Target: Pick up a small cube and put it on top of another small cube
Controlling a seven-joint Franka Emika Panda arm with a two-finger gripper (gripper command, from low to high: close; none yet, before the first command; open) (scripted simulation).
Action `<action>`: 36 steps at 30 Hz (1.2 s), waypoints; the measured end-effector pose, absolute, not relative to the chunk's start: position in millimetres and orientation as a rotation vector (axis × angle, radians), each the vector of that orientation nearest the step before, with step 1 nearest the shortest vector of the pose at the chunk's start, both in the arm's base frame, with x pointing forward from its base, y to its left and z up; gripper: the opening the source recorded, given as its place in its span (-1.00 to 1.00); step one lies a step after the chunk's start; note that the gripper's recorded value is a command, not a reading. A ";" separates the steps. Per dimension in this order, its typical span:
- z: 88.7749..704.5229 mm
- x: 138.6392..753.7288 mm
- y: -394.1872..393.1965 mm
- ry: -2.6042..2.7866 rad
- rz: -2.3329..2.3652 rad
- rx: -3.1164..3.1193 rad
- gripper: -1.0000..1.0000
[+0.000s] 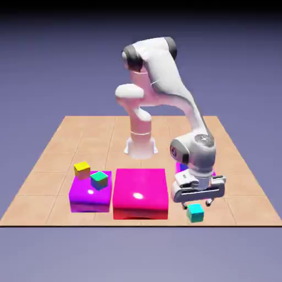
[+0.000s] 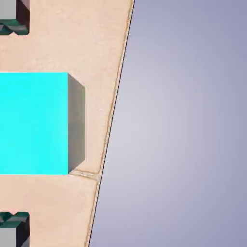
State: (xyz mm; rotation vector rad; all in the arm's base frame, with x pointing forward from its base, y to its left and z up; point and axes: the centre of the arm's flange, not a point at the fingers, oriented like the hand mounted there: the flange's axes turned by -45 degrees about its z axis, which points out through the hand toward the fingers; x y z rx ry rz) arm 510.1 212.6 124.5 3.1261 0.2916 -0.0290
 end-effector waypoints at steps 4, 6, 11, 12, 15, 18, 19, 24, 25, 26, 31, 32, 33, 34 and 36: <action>155.9 512.1 213.0 0.290 -0.028 3.128 -1.00; 186.5 511.6 212.9 0.292 -0.029 3.128 -1.00; 197.3 522.1 204.4 0.457 -0.048 3.061 -1.00; 207.5 531.0 191.5 0.515 -0.036 3.018 -1.00; 239.4 545.8 101.4 0.320 -0.042 2.962 -1.00; 261.3 534.4 14.7 -0.058 -0.057 2.965 -1.00; 269.0 527.4 -12.7 -0.185 -0.060 2.961 -1.00; 306.2 466.7 -148.7 -0.866 -0.060 2.886 -1.00; 312.8 449.7 -173.1 -1.006 -0.058 2.858 -1.00; 319.1 434.8 -188.2 -1.121 -0.053 2.837 -1.00; 344.8 361.7 -250.5 -1.591 -0.024 2.722 -1.00; 344.8 361.7 -250.5 -1.591 -0.024 2.722 -1.00; 329.8 362.8 -250.6 -1.591 -0.024 2.723 -1.00; 314.9 363.2 -250.6 -1.591 -0.024 2.723 -1.00; 285.5 362.4 -249.8 -1.590 -0.024 2.722 -1.00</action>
